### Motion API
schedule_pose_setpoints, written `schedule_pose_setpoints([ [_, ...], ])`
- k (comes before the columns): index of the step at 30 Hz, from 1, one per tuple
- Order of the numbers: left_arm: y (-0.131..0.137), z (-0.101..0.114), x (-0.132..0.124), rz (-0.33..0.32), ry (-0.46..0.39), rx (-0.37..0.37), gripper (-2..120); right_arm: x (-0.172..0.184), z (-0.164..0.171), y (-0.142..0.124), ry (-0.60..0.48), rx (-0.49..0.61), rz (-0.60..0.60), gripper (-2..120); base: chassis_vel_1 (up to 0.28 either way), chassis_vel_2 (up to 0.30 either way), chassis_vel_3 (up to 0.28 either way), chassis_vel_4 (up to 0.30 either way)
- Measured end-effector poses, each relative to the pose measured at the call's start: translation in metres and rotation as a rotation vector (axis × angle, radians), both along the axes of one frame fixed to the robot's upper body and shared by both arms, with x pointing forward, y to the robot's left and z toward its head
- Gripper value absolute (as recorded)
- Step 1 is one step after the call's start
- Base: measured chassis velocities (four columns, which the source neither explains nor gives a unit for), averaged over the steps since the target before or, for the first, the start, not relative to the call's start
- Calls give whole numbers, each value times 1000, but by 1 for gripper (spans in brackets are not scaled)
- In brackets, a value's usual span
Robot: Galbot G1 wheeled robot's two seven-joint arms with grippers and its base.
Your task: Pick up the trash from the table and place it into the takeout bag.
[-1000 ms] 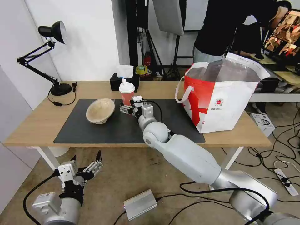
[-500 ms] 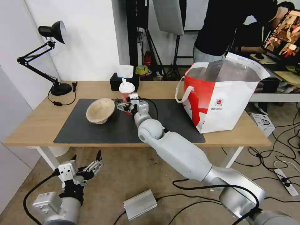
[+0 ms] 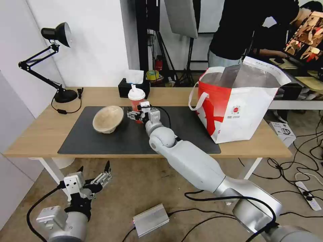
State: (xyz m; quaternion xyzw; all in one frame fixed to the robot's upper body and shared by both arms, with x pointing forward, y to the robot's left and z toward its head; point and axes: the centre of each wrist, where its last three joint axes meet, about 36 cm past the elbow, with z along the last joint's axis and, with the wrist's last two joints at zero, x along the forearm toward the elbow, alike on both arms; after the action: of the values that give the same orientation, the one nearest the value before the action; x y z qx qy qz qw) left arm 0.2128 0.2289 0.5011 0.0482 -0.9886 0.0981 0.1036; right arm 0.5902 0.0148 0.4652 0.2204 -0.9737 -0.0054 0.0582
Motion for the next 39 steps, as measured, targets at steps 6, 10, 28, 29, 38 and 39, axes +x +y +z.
schedule_pose_setpoints([
  [6,0,0,0,-3,0,2,100,5,-1,4,1,-1,0,100,0,0,0,0],
  [10,0,0,0,-5,1,4,100,7,-2,4,1,-2,-4,100,0,0,0,0],
  [28,-1,-1,-1,-17,6,3,100,23,-11,1,7,9,-26,100,0,0,0,0],
  [29,-1,-1,-1,-19,5,5,100,25,-11,1,6,10,-26,100,0,0,0,0],
  [38,-1,0,0,-31,3,7,100,37,-12,0,3,20,-19,100,0,0,0,0],
  [39,-1,0,0,-31,3,7,100,37,-12,0,3,20,-19,100,0,0,0,0],
])
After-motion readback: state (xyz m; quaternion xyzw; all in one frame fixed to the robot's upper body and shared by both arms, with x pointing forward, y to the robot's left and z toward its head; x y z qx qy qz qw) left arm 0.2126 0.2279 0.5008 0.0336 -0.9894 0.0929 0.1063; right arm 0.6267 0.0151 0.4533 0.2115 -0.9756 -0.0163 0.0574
